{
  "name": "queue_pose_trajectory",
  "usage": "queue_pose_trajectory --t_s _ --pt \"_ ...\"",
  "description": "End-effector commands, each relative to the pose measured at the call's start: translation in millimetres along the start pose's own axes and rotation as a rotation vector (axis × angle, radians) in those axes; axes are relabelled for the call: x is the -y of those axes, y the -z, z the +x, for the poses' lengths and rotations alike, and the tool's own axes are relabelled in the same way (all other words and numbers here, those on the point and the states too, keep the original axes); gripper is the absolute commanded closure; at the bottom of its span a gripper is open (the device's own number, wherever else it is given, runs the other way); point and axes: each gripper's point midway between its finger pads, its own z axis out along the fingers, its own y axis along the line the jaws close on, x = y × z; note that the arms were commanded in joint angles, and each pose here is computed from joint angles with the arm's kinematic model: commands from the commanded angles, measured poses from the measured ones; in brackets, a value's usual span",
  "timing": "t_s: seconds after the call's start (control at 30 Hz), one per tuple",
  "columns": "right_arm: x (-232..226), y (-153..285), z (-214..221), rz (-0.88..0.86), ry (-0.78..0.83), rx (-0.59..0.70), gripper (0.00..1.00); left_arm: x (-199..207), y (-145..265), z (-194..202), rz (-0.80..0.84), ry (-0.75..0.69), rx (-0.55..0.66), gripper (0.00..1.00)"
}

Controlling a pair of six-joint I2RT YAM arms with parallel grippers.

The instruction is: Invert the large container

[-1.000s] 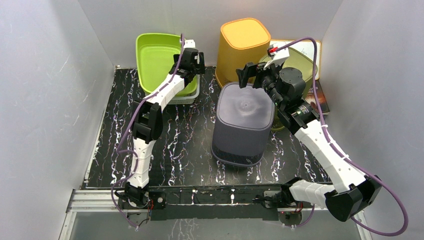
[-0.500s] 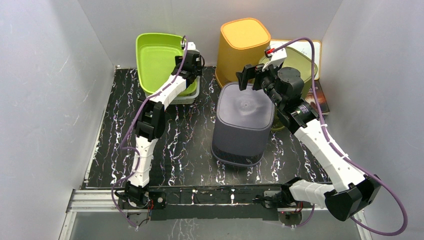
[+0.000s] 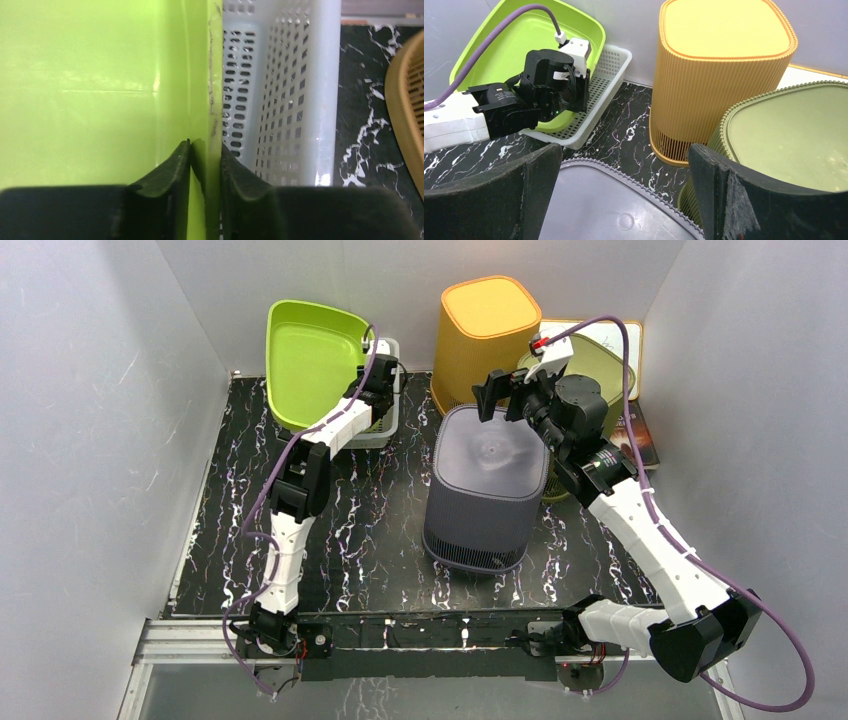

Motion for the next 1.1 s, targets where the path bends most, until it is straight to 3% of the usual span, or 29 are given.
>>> queue_pose_trajectory --t_s 0.0,0.03,0.4,0.77,1.07 --pt "0 3 -18 -0.005 0.011 0.063 0.02 -18 11 -8 -0.036 -0.015 0.007 0.95" --pt "0 3 -18 -0.006 0.009 0.065 0.02 -20 13 -8 -0.039 -0.019 0.008 1.00" --pt "0 1 -16 -0.006 0.008 0.066 0.02 -38 77 -61 -0.027 -0.060 0.116 1.00" --pt "0 1 -13 -0.007 0.004 0.062 0.02 -37 187 -134 -0.033 -0.173 0.288 1.00" --pt "0 4 -13 -0.011 -0.007 0.068 0.02 -71 280 -173 0.016 -0.110 0.391 1.00"
